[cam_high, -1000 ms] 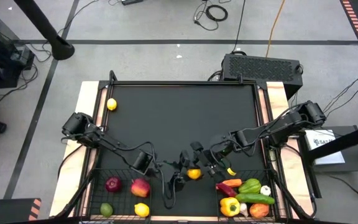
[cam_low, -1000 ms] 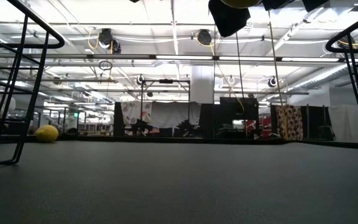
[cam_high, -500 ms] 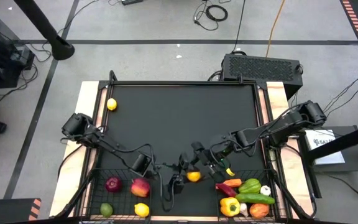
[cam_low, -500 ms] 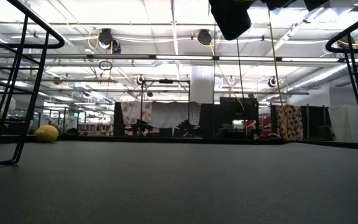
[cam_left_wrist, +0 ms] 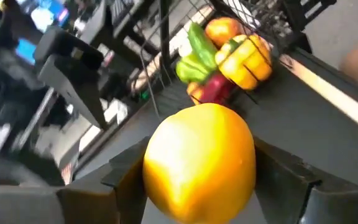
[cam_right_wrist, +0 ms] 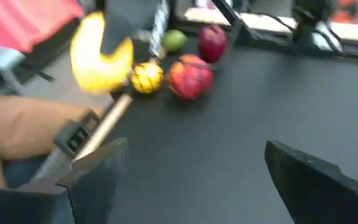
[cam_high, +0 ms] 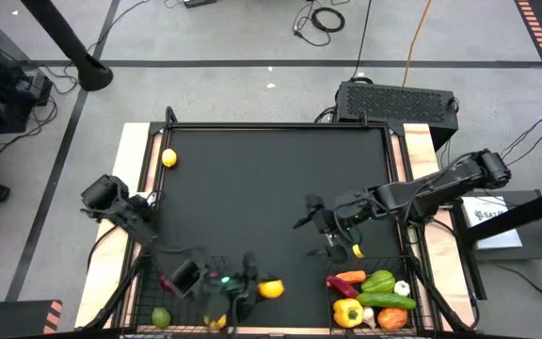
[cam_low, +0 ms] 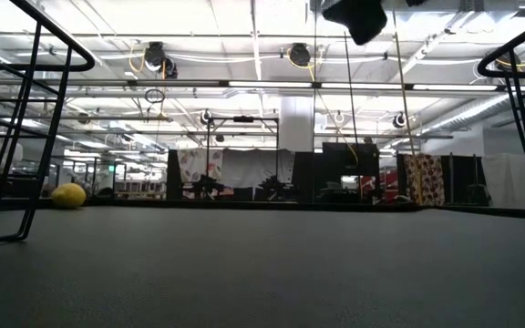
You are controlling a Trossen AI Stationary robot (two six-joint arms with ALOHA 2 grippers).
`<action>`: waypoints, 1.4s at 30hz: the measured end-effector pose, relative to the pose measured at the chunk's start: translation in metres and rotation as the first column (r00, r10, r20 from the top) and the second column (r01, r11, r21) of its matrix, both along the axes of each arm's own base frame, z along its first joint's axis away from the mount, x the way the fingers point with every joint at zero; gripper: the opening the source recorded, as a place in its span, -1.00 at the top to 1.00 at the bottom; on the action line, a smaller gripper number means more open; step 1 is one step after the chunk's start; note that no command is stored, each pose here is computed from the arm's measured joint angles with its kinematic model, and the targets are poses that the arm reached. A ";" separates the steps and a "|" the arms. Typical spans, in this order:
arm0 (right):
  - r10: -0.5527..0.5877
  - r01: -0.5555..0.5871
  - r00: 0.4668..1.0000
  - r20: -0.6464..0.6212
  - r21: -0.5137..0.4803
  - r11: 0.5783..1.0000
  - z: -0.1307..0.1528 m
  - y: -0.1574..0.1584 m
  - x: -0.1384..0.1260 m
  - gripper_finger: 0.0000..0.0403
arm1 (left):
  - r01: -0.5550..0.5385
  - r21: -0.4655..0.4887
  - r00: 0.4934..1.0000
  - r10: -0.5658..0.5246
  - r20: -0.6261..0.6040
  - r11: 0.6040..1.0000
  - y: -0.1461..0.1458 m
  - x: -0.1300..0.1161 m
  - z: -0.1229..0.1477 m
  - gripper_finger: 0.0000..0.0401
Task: Sort produce into baskets
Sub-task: Put the right yellow lemon into the left wire basket, then put the yellow lemon into the left wire basket
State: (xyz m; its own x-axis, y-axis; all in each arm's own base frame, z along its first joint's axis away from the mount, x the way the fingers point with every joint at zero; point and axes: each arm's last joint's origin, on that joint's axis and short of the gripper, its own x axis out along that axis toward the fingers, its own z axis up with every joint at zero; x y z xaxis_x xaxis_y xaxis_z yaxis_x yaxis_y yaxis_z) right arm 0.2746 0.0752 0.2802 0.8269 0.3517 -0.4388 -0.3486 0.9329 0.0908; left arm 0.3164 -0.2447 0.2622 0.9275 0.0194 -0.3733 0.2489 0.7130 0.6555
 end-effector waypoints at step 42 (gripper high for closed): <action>-0.017 0.012 0.997 -0.079 -0.059 0.998 0.000 -0.004 -0.014 -0.83 | -0.864 -0.222 0.481 0.612 -0.628 0.452 0.018 -0.142 -0.015 -0.68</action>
